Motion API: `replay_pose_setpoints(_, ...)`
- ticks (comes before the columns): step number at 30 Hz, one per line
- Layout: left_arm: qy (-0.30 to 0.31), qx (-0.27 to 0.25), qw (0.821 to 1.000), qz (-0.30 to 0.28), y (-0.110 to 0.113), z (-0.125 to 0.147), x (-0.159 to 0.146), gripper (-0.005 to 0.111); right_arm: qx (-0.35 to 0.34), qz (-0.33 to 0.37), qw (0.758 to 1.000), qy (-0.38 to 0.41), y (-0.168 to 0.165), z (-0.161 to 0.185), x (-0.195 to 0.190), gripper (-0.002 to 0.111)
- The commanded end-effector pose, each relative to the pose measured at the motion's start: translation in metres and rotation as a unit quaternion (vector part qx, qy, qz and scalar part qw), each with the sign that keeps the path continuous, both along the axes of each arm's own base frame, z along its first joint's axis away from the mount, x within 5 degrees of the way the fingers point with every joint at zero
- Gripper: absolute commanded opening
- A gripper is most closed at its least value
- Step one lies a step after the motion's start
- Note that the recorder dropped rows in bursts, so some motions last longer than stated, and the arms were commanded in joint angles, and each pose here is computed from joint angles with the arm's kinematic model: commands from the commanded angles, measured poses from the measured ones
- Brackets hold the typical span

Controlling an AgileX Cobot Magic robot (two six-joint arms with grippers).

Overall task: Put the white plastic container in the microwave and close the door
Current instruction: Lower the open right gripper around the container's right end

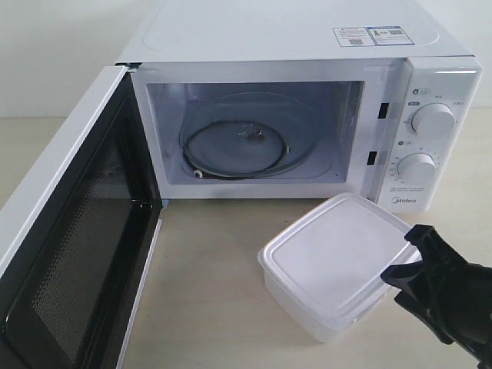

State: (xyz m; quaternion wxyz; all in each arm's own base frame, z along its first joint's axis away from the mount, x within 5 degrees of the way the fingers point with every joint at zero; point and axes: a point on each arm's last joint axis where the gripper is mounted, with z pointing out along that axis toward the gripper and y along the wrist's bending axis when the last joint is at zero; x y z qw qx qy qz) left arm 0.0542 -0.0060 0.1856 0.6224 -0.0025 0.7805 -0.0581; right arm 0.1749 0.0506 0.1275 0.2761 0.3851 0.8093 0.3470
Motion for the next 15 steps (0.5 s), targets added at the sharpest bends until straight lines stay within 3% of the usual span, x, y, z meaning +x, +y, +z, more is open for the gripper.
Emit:
replay_pose_setpoints(1,-0.006,-0.002,1.000,0.003,0.0003,0.0010,0.0001,0.004,0.006,0.007,1.000,-0.002,0.0020,0.0001,0.0007,0.034)
replay_pose_setpoints(6,-0.006,-0.002,1.000,0.003,0.0003,0.0010,0.0001,0.004,0.018,0.005,0.999,0.027,0.0035,-0.0069,-0.0003,0.034)
replay_pose_setpoints(15,-0.006,-0.002,1.000,0.003,0.0003,0.0010,0.0001,0.004,0.024,0.009,1.000,0.008,0.0048,-0.0070,0.0028,0.034)
